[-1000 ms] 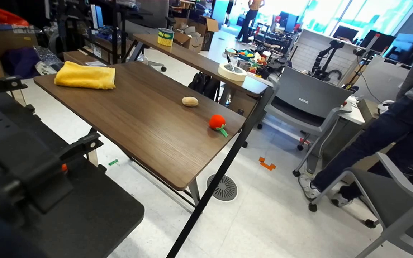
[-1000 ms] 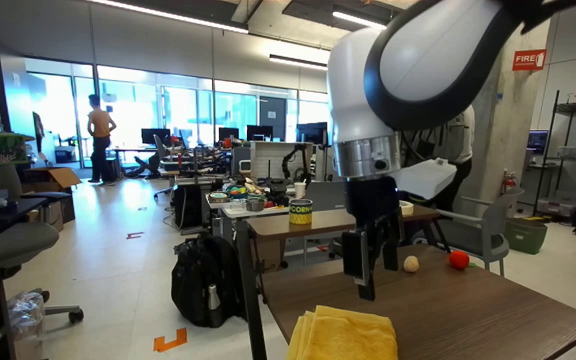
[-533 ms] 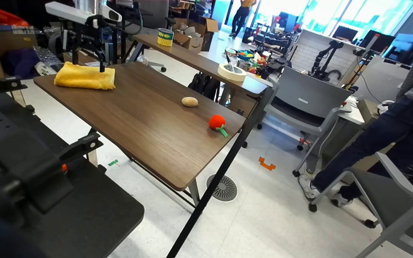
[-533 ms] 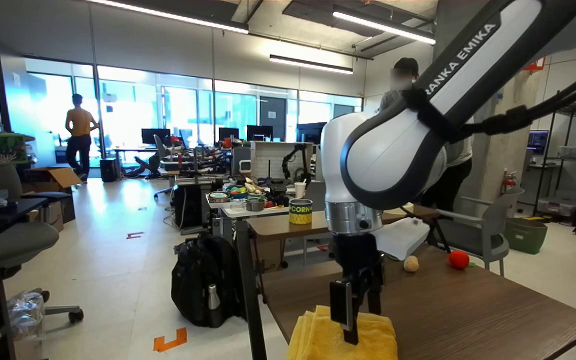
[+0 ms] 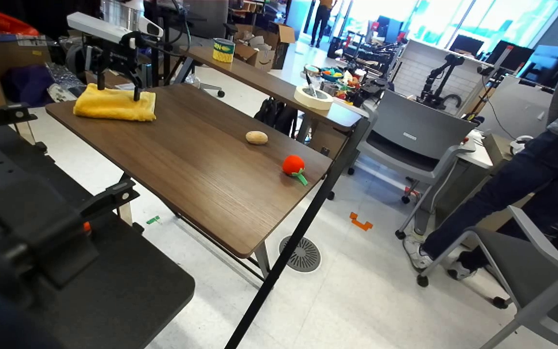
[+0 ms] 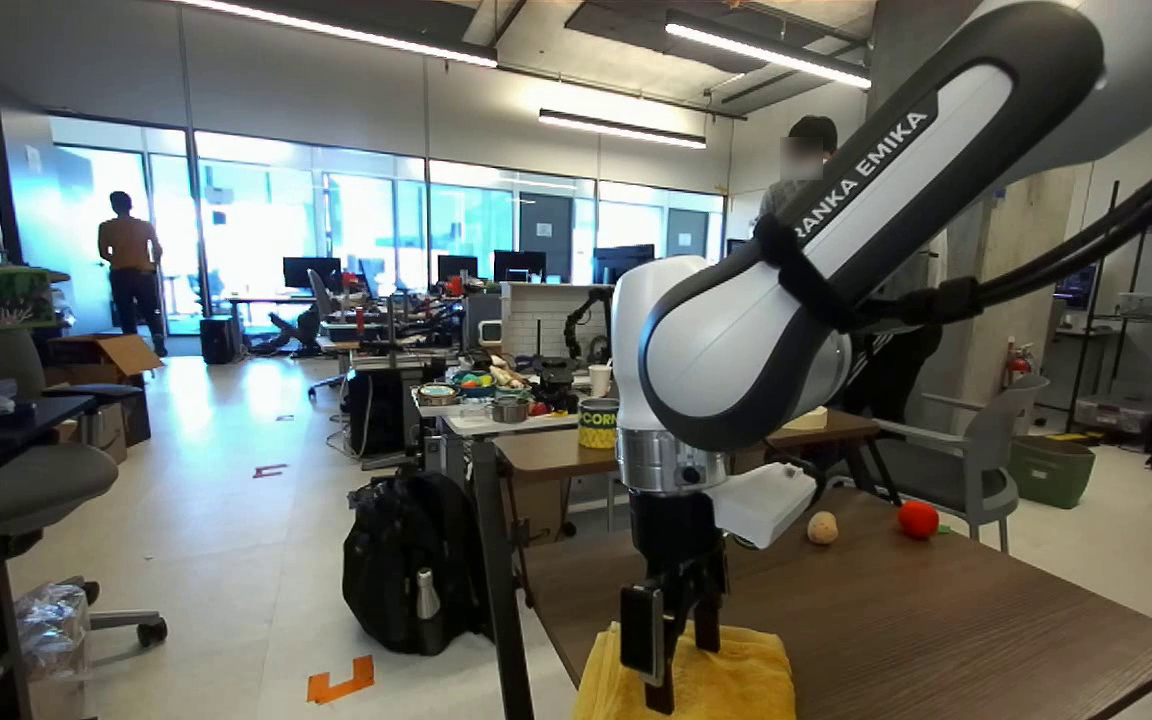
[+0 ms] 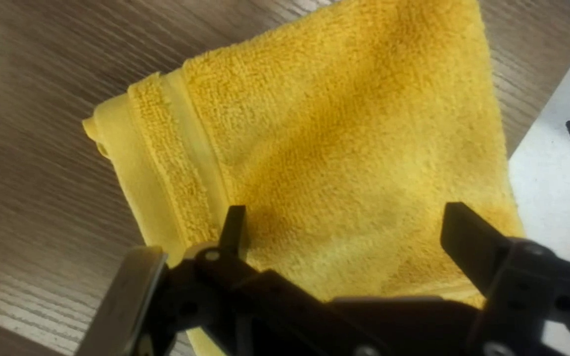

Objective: Use the towel to clean the table and move the toys to the left

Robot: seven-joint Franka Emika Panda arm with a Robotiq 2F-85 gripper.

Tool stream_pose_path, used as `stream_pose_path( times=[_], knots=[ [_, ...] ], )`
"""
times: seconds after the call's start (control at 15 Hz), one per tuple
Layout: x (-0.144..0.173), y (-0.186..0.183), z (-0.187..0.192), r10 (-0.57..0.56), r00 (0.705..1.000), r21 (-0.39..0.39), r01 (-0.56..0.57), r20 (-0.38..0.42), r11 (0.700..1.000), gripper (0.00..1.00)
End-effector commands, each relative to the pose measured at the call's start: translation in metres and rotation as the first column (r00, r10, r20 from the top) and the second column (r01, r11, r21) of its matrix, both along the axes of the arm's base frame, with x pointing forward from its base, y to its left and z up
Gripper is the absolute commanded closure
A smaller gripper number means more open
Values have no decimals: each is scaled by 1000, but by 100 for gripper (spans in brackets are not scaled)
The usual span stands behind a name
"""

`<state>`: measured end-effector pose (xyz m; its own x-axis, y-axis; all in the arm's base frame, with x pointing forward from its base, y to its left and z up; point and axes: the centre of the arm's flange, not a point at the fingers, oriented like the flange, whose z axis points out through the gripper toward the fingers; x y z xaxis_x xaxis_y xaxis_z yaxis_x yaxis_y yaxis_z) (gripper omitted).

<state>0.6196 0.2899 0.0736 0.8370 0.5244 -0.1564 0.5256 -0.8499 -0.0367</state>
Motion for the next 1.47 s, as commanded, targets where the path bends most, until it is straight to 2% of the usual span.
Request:
stream_pose_path(
  times=[0.0, 0.13, 0.33, 0.47, 0.73, 0.8, 0.87, 0.93, 1.0, 1.2, 1.27, 1.33, 1.4],
  knots=[
    [-14, -8, -19, -20, 1000, -69, 19, -16, 997, 0],
    [-24, -25, -41, -53, 998, -108, 49, -33, 993, 0],
    [-25, -71, -63, -173, 984, -135, 167, -35, 977, 0],
    [-19, -114, -68, -296, 955, -137, 291, -15, 947, 0],
    [-6, -185, -52, -483, 876, -65, 482, 2, 874, 0],
    [-5, -191, -50, -498, 867, -40, 497, -1, 867, 0],
    [-5, -191, -48, -486, 874, -27, 486, -15, 874, 0],
    [-15, -177, -39, -444, 896, -31, 444, -5, 896, 0],
    [7, -194, -47, -468, 884, -58, 467, -6, 882, 0],
    [0, -180, -44, -449, 894, -48, 448, -9, 893, 0],
    [5, -178, -46, -464, 886, -46, 465, 26, 884, 0],
    [18, -179, -48, -479, 878, -65, 478, 2, 876, 0],
    [33, -187, -49, -515, 857, -69, 513, -16, 856, 0]
  ],
)
